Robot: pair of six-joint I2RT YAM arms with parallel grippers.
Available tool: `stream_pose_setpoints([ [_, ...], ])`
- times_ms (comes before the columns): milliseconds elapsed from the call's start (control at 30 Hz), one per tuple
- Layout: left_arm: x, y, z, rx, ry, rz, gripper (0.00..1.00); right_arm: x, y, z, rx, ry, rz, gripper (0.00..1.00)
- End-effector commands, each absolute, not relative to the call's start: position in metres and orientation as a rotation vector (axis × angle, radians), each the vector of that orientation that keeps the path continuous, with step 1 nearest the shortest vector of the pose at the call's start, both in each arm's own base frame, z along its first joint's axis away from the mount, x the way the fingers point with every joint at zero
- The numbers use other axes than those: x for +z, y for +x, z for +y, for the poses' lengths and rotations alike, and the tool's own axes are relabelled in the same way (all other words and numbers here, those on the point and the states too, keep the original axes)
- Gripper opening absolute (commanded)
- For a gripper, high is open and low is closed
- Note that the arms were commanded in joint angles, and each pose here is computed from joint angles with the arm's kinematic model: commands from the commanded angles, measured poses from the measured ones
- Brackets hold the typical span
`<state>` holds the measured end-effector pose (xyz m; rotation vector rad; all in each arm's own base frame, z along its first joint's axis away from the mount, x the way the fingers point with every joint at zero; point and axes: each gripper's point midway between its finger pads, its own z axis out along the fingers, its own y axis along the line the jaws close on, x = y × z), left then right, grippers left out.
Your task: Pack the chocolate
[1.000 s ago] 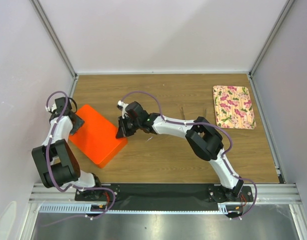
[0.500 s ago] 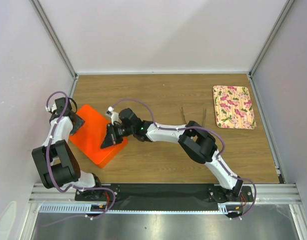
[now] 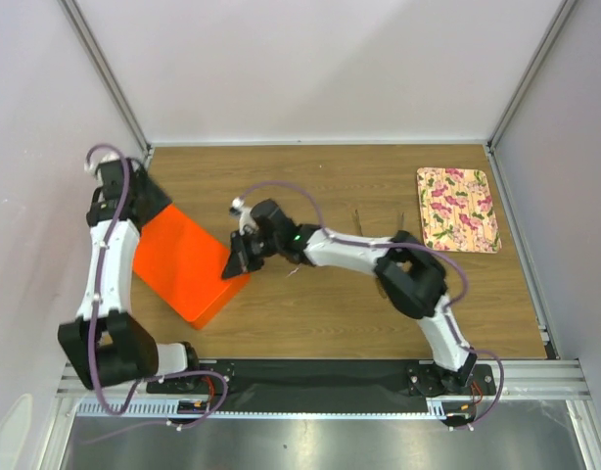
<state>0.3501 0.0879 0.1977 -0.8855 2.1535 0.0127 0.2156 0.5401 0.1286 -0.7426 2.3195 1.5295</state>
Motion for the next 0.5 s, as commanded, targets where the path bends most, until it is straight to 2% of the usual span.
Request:
stream_pose_setpoints([
  [0, 0.306, 0.362, -0.006, -0.204, -0.419, 2.007, 0.66, 0.239, 0.246, 0.485, 1.343, -0.728, 2.084, 0.07],
  [33, 0.314, 0.359, -0.023, -0.23, -0.373, 2.006, 0.66, 0.22, 0.255, 0.463, 1.239, -0.671, 2.136, 0.2],
  [133, 0.34, 0.336, -0.079, -0.4, -0.174, 1.94, 0.68, 0.244, 0.296, 0.394, 1.055, -0.53, 2.051, 0.47],
  [200, 0.342, 0.323, -0.114, -0.507, -0.051, 1.896, 0.75, 0.233, 0.313, 0.349, 0.936, -0.449, 2.108, 0.58],
  [300, 0.352, 0.298, -0.141, -0.619, 0.068, 1.814, 0.84, 0.258, 0.32, 0.294, 0.696, -0.369, 2.073, 0.85],
  [333, 0.352, 0.293, -0.147, -0.644, 0.094, 1.805, 0.88, 0.264, 0.325, 0.276, 0.604, -0.306, 2.057, 0.99],
  [367, 0.354, 0.286, -0.152, -0.67, 0.117, 1.794, 0.99, 0.279, 0.319, 0.261, 0.579, -0.261, 2.033, 1.0],
  [467, 0.342, 0.272, -0.176, -0.75, 0.207, 1.819, 1.0, 0.295, 0.312, 0.226, 0.504, -0.125, 1.997, 1.0],
])
